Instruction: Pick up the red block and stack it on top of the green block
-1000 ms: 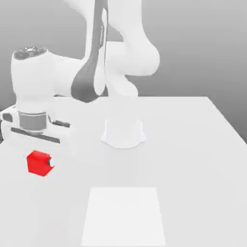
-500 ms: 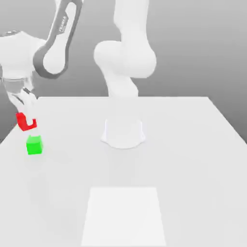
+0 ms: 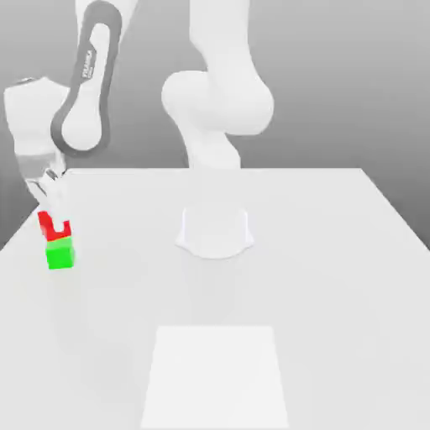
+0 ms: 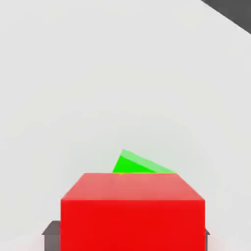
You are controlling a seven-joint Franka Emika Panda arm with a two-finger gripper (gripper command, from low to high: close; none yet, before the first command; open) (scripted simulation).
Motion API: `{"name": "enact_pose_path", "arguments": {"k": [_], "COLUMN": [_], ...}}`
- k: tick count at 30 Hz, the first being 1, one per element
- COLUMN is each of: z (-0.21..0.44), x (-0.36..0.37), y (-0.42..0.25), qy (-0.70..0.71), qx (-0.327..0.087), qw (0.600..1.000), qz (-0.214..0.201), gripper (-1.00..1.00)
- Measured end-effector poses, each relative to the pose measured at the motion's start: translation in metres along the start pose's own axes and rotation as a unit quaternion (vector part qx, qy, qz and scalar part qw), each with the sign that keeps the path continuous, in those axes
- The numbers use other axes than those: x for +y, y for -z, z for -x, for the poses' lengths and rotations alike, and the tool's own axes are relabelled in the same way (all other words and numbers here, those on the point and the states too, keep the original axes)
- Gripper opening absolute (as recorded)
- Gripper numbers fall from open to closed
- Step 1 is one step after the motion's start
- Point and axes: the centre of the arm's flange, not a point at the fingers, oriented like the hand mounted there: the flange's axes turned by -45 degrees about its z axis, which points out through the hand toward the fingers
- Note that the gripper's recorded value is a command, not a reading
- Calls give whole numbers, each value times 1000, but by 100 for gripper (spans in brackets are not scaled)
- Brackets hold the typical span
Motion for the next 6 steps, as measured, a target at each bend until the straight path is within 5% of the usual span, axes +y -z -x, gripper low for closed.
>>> {"name": "enact_pose_path", "arguments": {"k": [6], "z": [1], "x": [2], "y": [-14], "qy": [-1], "qx": [0], "qw": [1000], "qz": [6], "gripper": [-100]}}
